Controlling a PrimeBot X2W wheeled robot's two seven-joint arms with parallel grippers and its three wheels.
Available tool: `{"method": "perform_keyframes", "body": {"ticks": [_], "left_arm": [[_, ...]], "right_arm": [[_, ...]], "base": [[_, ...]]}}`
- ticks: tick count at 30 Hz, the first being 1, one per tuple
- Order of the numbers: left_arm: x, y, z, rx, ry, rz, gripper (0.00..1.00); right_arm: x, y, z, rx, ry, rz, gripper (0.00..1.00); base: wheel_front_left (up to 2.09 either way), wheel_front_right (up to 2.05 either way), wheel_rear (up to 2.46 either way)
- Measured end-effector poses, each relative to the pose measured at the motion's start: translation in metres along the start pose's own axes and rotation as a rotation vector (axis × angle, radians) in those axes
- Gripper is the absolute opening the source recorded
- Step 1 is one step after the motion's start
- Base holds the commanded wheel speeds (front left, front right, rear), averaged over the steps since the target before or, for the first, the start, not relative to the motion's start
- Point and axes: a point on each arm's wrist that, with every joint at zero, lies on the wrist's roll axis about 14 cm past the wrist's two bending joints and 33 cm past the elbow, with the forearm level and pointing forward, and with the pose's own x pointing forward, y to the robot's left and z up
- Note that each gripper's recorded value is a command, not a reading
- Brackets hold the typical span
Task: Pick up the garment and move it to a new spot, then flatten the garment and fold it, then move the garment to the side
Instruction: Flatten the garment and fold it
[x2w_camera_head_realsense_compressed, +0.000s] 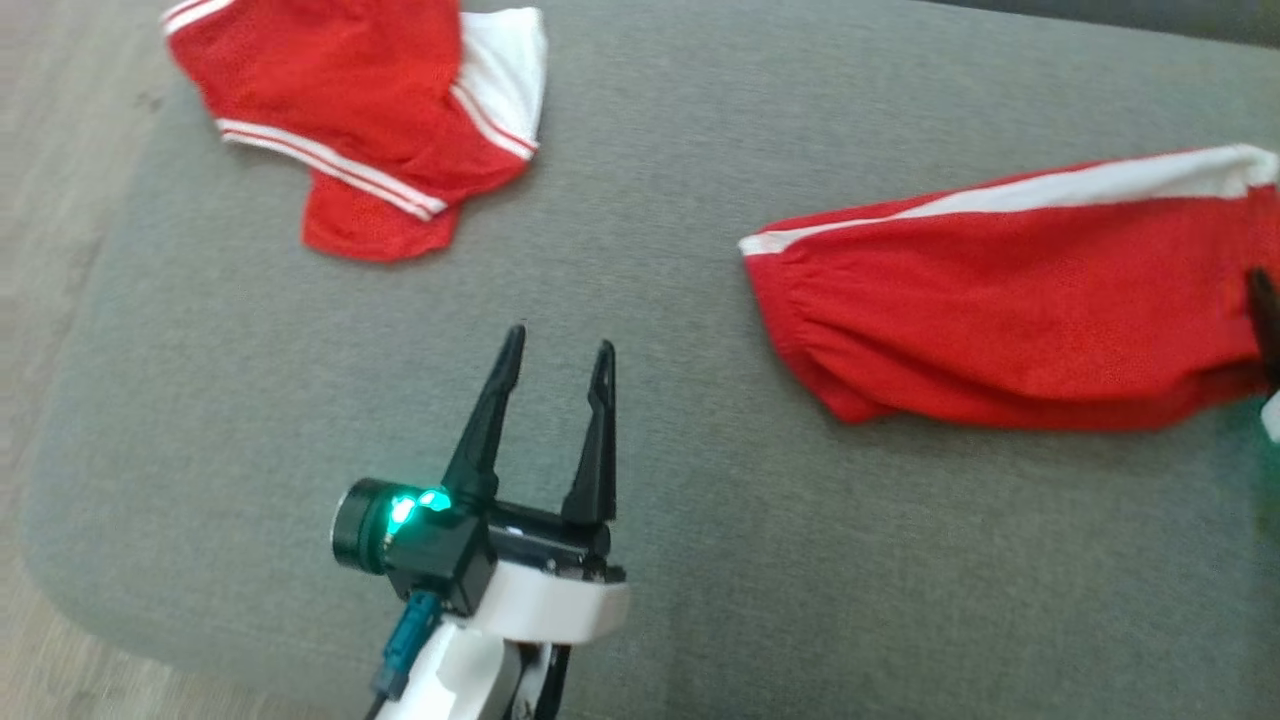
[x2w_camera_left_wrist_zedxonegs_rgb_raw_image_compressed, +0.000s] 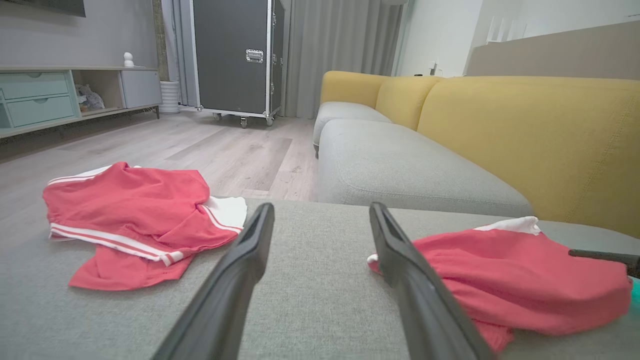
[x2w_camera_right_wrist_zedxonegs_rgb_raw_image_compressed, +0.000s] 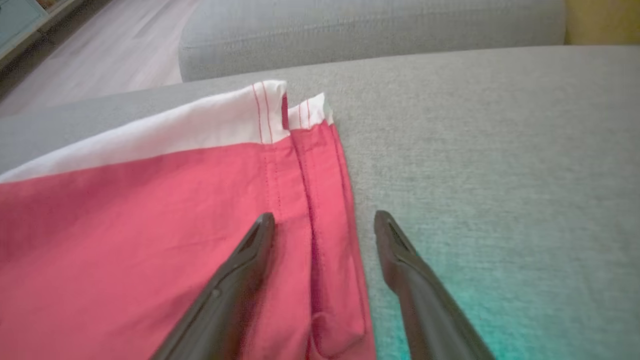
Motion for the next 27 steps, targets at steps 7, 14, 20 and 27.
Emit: {"method": "perform_keyframes", "body": {"ticks": [7,14,20,27], "left_arm": [[-0.01,0.007,0.007,0.012,-0.018,0.019,1.0],[-0.012,-0.008,-0.001,-0.006,0.0,-0.033,1.0],[-0.004,-0.036,-0.003,-0.026,-0.002,-0.13,1.0],[0.007,-0.07,-0.01,-0.041,0.012,-0.247,1.0]], "right_arm": [[0.0,0.013,-0.01,0.011,0.069,0.011,0.0],[-0.037,-0.023,-0.015,0.026,0.016,-0.076,0.0],[-0.095,-0.095,-0.019,0.02,-0.009,-0.242,0.0],[-0.13,-0.126,0.008,0.019,-0.129,-0.317,0.0]], "base": [[0.0,0.0,0.0],[0.0,0.0,0.0],[0.0,0.0,0.0],[0.0,0.0,0.0]]}}
